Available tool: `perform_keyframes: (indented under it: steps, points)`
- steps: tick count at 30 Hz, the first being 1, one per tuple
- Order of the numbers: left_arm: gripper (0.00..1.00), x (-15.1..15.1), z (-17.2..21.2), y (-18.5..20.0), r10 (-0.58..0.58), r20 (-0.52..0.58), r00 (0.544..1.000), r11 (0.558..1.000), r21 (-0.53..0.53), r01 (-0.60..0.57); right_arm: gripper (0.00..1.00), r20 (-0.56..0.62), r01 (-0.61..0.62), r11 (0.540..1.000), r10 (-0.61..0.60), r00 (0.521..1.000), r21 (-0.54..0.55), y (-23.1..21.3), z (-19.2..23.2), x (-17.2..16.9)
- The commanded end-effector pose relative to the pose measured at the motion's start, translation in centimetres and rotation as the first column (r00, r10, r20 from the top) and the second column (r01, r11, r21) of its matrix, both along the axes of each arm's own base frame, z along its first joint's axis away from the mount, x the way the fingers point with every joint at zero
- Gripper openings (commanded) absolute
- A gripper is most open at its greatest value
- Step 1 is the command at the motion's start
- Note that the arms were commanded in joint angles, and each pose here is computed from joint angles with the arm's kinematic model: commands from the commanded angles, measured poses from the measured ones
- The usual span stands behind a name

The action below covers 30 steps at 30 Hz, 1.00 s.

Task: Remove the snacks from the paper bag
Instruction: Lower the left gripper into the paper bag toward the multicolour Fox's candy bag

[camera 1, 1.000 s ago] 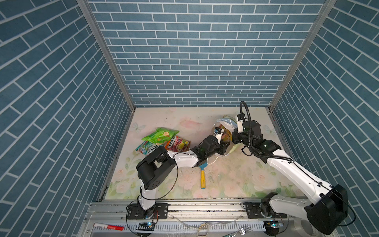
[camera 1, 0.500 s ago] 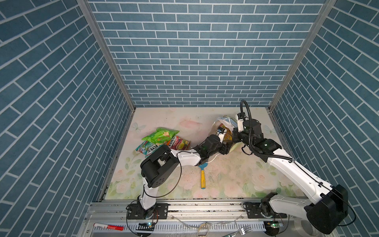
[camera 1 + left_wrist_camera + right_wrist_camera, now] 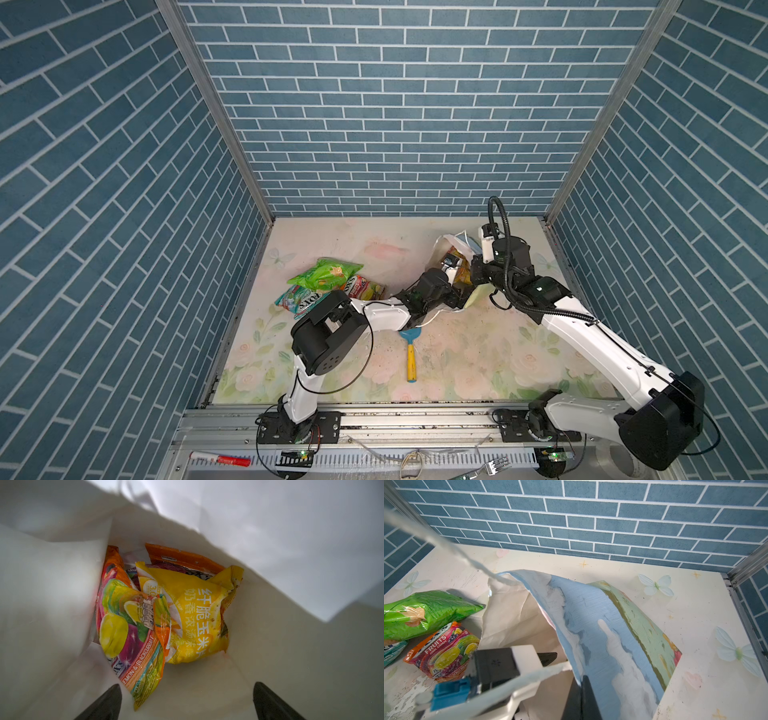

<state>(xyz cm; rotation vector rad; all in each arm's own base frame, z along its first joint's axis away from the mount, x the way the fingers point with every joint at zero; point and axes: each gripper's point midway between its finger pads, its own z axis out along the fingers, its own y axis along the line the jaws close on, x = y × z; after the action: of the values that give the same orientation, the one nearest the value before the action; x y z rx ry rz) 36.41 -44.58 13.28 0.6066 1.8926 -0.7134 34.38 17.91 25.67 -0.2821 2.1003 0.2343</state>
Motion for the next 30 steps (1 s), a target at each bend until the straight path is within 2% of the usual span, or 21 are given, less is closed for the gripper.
perform_keyframes:
  steps: [1,14,24,30]
  points:
    - [0.99,1.2,0.0,-0.3,-0.004,0.019,1.000,1.000,-0.007,0.004,0.00,0.033,0.030,0.998,-0.031,0.999,0.052,0.2,1.8,0.7]
    - [0.99,3.0,-0.7,-0.2,-0.017,0.020,1.000,1.000,-0.026,0.018,0.00,0.022,0.069,0.996,-0.070,0.997,0.057,-0.3,1.3,0.9]
    - [0.78,2.7,-2.2,0.4,-0.012,-0.023,1.000,0.998,-0.065,0.010,0.00,0.021,0.085,0.993,-0.087,0.996,0.077,-0.5,1.3,0.8]
    - [0.73,3.4,-2.5,1.0,0.016,-0.060,0.998,0.996,-0.081,-0.021,0.00,0.006,0.083,0.993,-0.084,0.996,0.085,-0.3,0.8,0.7]
